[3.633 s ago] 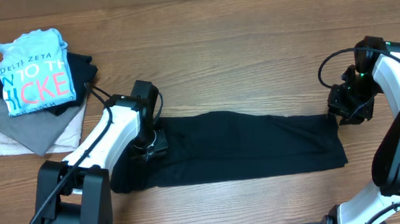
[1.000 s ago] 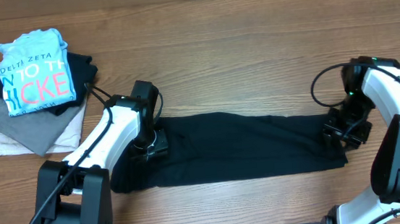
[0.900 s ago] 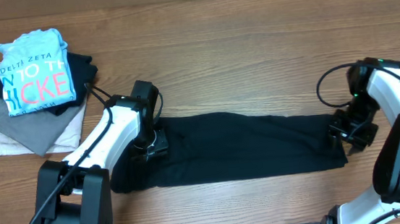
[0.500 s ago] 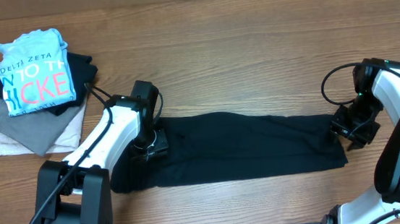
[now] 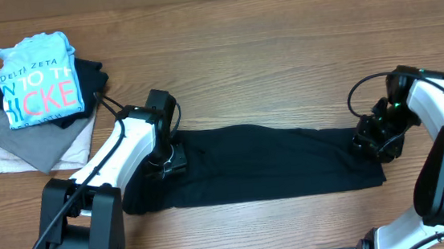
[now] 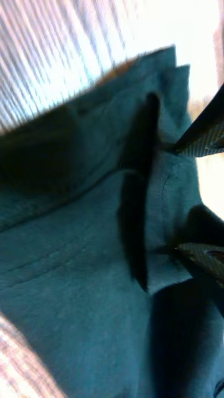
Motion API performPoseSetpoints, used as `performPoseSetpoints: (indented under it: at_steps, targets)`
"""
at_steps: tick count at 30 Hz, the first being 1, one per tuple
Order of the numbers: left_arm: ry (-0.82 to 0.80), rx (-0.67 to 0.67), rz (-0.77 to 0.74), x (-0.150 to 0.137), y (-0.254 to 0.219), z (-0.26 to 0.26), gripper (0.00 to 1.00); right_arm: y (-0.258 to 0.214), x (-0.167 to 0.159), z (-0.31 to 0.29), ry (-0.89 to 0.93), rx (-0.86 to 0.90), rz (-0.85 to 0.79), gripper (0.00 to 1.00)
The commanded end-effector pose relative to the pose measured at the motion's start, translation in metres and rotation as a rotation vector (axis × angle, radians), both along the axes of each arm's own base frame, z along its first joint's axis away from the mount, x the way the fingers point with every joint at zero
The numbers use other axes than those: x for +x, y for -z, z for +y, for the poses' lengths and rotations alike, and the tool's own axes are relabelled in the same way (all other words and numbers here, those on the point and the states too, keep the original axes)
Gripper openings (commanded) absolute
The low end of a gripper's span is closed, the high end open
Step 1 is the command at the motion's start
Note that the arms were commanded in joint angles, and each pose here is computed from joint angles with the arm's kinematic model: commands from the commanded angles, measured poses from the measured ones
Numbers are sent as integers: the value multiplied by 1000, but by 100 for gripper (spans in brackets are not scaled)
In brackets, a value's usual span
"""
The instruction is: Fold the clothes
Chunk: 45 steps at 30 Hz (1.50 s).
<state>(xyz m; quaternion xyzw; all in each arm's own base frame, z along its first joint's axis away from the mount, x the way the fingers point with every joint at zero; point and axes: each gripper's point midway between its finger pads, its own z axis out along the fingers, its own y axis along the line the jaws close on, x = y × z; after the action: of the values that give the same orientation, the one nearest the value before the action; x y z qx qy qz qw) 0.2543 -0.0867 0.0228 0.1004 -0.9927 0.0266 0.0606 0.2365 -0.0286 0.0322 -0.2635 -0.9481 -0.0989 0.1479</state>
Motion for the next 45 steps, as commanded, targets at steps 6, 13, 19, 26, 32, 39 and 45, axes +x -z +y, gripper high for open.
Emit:
performPoseSetpoints:
  at_steps: [6, 13, 19, 26, 32, 39, 45]
  targets:
    - [-7, -4, 13, -3, 2, -1, 45, 9, -19, -16, 82, -134, 63, 4]
    - [-7, -4, 14, -3, 2, 0, 45, 8, -27, -32, 220, -205, 114, 4]
    - [-7, -4, 13, -3, 2, -1, 45, 4, -27, -39, 208, -192, 106, 4]
    - [-8, -4, 16, -3, 2, 0, 45, -49, 33, -20, 166, -5, -148, 25]
    - [-8, -4, 16, -3, 2, 0, 45, -64, 48, 6, 24, 80, -231, 39]
    - [-7, -2, 21, -5, 2, 0, 45, -32, 26, 22, -87, 18, -118, 42]
    - [-6, 9, 37, -9, 2, 2, 45, -2, -2, 18, -53, -11, 6, 41]
